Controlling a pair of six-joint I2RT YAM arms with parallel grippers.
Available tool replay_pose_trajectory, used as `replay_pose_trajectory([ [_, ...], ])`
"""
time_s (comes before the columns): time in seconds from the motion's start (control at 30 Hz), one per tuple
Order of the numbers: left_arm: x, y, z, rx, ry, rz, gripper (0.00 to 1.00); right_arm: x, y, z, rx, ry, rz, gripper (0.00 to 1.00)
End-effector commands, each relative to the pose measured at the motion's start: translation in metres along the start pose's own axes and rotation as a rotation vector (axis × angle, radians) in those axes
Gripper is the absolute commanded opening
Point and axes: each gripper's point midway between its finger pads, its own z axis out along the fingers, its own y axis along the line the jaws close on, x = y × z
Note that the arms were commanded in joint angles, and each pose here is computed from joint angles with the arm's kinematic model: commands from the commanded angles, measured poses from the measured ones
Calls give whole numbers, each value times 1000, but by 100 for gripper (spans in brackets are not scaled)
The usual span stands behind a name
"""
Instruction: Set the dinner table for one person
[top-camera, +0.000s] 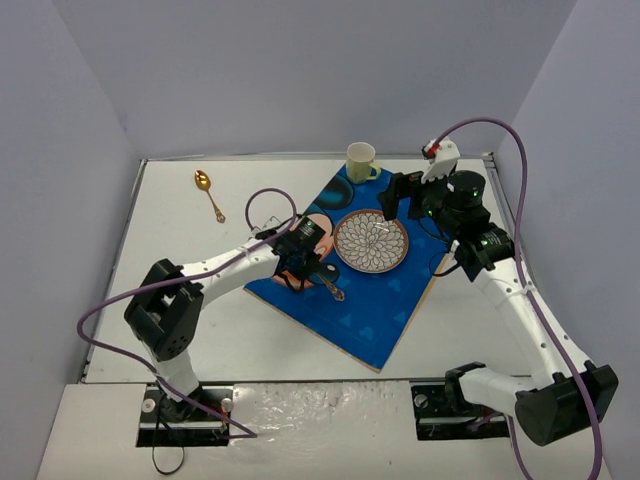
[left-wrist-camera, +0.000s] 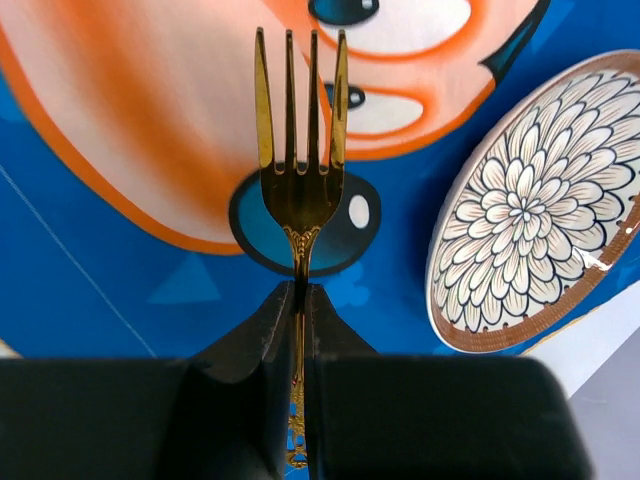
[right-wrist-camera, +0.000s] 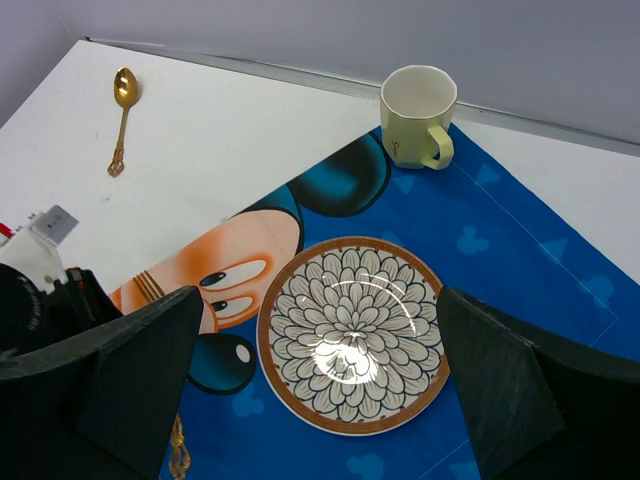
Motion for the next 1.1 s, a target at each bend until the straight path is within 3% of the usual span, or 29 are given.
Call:
replay_pose_trajectory([
  [0.0,9,-34,-5,79,-32,-133,0,-27,13,-15,-48,-89,-4,100],
  [0.37,43,-30,6,42,-15,-154,0,-22,15,-25,-58,-80,-29,100],
  [0.9,56,-11,21,-19,-11,-183,0,-15,15,-26,-67,-66,-54,100],
  [1.07,61,-1,25,-47,8,-163,10,-15,14,-25,-64,-65,-59,100],
])
